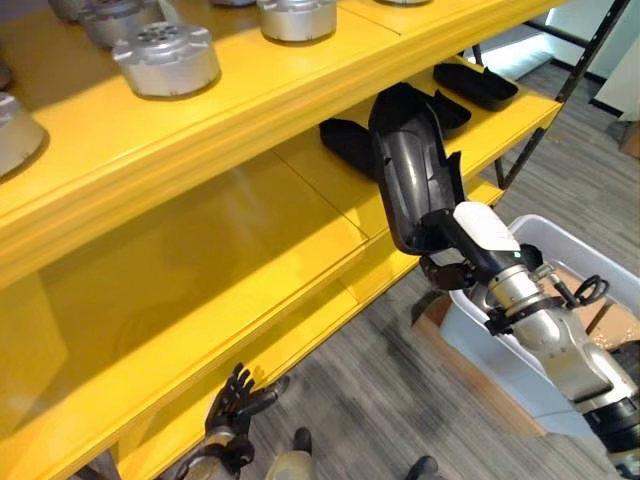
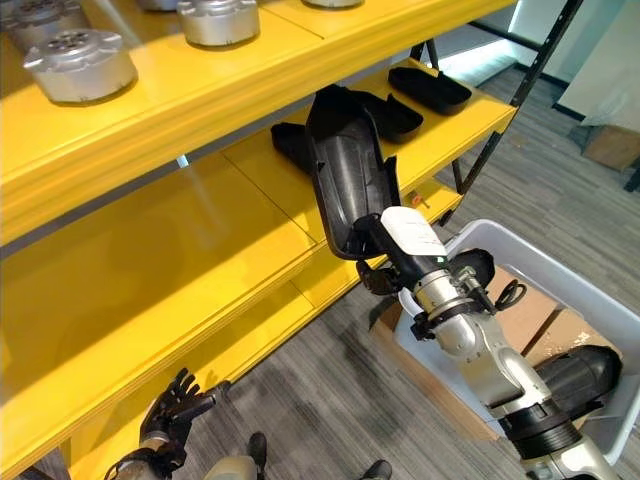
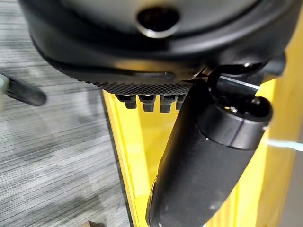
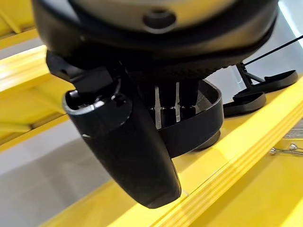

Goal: Move parts from the plastic box to the shelf.

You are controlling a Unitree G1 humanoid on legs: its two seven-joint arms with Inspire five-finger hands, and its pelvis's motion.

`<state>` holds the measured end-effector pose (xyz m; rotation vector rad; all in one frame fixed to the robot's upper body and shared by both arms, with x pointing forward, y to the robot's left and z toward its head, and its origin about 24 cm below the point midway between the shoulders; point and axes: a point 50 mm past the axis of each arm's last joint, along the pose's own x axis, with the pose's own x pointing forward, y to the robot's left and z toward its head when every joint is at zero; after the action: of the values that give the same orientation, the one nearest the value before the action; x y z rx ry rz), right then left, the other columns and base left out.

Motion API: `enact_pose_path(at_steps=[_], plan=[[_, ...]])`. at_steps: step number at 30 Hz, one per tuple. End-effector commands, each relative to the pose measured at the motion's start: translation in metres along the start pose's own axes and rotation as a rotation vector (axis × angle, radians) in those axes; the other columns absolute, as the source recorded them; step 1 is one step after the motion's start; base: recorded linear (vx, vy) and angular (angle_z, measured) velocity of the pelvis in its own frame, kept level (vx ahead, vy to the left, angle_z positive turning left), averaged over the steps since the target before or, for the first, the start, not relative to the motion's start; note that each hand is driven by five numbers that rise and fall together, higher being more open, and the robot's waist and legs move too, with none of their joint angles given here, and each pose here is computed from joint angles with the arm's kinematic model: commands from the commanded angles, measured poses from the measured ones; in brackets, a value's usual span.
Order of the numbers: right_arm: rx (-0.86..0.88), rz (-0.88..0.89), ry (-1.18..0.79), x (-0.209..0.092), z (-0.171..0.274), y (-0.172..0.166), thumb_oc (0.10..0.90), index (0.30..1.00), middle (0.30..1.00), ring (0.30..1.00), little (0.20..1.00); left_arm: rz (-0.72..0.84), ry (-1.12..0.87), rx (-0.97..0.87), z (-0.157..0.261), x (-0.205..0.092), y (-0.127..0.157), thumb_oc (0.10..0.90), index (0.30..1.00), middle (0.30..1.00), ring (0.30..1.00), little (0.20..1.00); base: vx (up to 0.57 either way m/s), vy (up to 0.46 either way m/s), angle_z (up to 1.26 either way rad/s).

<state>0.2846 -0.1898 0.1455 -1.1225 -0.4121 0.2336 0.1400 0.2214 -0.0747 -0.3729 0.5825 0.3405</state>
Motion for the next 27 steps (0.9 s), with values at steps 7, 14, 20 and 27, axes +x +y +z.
enact_pose_path(at_steps=[7, 14, 20, 27], plan=[[-0.098, -0.096, -0.274, 0.038, 0.049, -0.042, 0.400, 0.300, 0.300, 0.300, 0.300, -0.064, -0.206, 0.010, 0.046, 0.006, -0.009, 0.900, 1.000, 1.000, 1.000, 1.000, -0.01, 0.086, 0.20], [-0.116, -0.077, -0.292, 0.049, 0.055, -0.037, 0.400, 0.300, 0.300, 0.300, 0.300, -0.062, -0.261, 0.065, 0.062, 0.011, -0.009, 0.900, 1.000, 1.000, 1.000, 1.000, -0.02, 0.092, 0.24], [-0.115, -0.098, -0.294, 0.046, 0.055, -0.044, 0.400, 0.300, 0.300, 0.300, 0.300, -0.113, -0.305, 0.114, 0.076, 0.019, -0.022, 0.900, 1.000, 1.000, 1.000, 1.000, 0.07, -0.037, 1.27], [-0.121, -0.113, -0.259, 0.042, 0.046, -0.053, 0.400, 0.300, 0.300, 0.300, 0.300, -0.074, -0.320, 0.100, 0.079, 0.021, -0.019, 0.900, 1.000, 1.000, 1.000, 1.000, 0.16, -0.251, 0.93]])
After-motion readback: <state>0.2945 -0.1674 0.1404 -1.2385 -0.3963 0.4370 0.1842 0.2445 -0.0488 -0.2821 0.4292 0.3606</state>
